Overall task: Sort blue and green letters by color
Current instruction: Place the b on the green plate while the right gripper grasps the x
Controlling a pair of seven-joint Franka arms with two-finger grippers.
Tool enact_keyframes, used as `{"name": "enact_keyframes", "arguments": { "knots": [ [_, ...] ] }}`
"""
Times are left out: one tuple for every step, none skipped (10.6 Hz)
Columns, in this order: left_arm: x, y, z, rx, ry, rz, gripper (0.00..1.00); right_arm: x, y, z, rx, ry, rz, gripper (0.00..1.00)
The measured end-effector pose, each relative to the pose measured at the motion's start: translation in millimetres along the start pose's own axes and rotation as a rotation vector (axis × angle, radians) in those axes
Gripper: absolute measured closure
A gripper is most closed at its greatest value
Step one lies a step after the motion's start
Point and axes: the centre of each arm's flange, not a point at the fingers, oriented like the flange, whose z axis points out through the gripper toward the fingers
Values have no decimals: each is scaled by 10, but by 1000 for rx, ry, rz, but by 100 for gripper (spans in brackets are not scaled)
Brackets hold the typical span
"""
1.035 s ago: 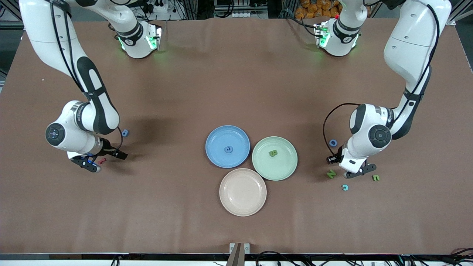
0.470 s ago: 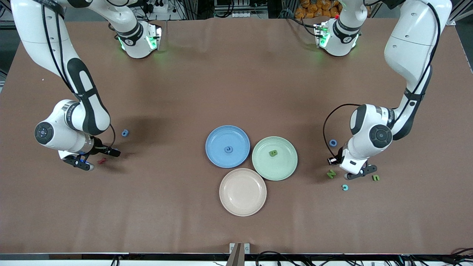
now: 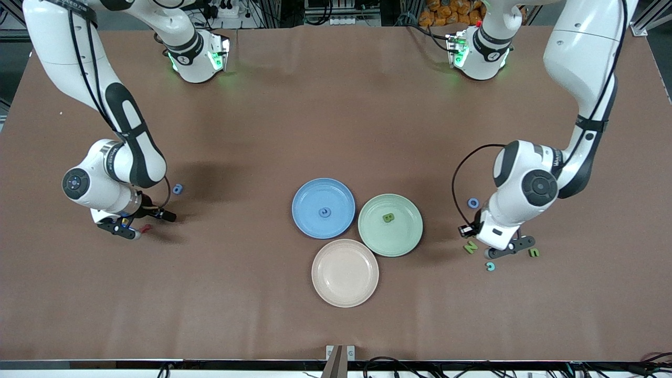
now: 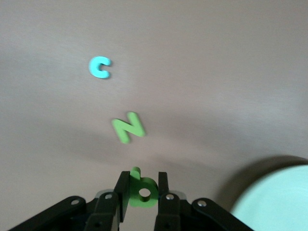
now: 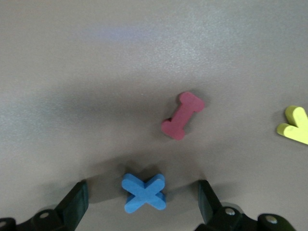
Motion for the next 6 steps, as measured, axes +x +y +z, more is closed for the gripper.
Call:
{"name": "enact_keyframes", "arguments": {
  "knots": [
    [-67,223,-81,-8,6,-29,73,-2,-8,-2,0,0,-1,0],
    [-148,450,-160,-13,10,-59,73,-2,-8,-3,0,0,0,0],
    [-243,657,-208,-17,12,-84,73,-2,-8,-4,0,0,0,0],
    [-347,825,-205,-19,10,-102,73,-2,-8,-4,0,0,0,0],
    [-448,978,-177,-20,7,-121,73,-2,-7,-4,0,-1,1,0],
    [-540,1116,-134,-21,2,-149,73,-2,-7,-5,0,0,1,0]
  ]
}}
